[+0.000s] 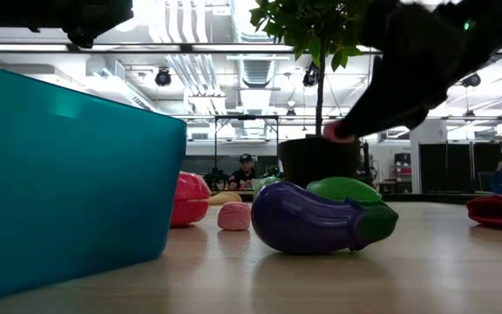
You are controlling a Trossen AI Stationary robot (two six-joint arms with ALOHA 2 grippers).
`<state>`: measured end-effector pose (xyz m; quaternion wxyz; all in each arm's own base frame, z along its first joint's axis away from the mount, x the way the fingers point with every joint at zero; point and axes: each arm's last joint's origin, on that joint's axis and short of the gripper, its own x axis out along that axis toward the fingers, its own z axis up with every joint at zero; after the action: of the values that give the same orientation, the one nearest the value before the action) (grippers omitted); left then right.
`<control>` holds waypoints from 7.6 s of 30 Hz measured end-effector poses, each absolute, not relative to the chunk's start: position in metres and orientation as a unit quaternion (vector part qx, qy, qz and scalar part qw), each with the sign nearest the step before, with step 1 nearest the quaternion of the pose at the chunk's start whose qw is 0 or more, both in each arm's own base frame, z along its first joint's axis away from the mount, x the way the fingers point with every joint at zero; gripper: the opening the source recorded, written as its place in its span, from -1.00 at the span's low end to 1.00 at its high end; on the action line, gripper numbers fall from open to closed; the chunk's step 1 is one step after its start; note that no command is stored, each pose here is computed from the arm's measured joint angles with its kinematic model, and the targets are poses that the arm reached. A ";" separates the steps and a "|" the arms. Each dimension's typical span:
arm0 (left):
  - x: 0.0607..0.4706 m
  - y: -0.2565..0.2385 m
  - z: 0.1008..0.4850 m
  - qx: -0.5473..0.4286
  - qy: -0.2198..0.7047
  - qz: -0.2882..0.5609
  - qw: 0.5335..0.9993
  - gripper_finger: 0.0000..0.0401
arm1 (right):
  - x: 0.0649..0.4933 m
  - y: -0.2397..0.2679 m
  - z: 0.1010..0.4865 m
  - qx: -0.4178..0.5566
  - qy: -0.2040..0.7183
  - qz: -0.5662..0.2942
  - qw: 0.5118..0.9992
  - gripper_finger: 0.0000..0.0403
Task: Pick and placing Produce into tupperware
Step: Put the top pink peach into the blue bin, then put the violet eggplant into the blue bin
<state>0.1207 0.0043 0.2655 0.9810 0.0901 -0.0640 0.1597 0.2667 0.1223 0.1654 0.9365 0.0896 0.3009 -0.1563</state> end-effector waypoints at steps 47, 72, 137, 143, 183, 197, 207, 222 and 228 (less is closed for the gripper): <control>0.123 0.004 0.264 0.091 -0.059 0.159 0.981 -0.30 | 0.411 0.215 0.170 0.019 0.305 0.046 0.951 -0.72; 0.123 0.004 0.264 0.091 -0.059 0.159 0.981 -0.30 | 0.416 0.216 0.177 0.017 0.339 0.034 0.940 -0.50; 0.123 0.004 0.264 0.092 -0.058 0.159 0.981 -0.30 | 0.368 0.207 0.156 0.087 0.507 -0.023 0.857 0.30; 0.123 0.004 0.264 0.092 -0.058 0.159 0.981 -0.30 | 0.372 0.209 0.140 0.082 0.516 -0.026 0.853 0.28; 0.124 0.004 0.264 0.094 -0.059 0.160 0.981 -0.30 | 0.377 0.211 0.126 0.080 0.511 -0.030 0.855 -0.32; 0.124 0.004 0.264 0.094 -0.058 0.160 0.981 -0.30 | 0.380 0.214 0.146 0.070 0.494 -0.002 0.867 -0.31; 0.124 0.004 0.264 0.094 -0.058 0.160 0.981 -0.30 | 0.388 0.218 0.164 0.047 0.468 0.025 0.882 -0.32; 0.124 0.004 0.264 0.094 -0.058 0.160 0.981 -0.30 | 0.402 0.224 0.193 0.011 0.422 0.051 0.905 -0.32; 0.124 0.004 0.264 0.094 -0.058 0.160 0.981 -0.30 | 0.405 0.224 0.201 -0.004 0.410 0.060 0.910 -0.32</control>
<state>0.1240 0.0042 0.2642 0.9810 0.0936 -0.0583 0.1595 0.4052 0.2244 0.2013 0.9103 -0.0037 0.4096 0.0603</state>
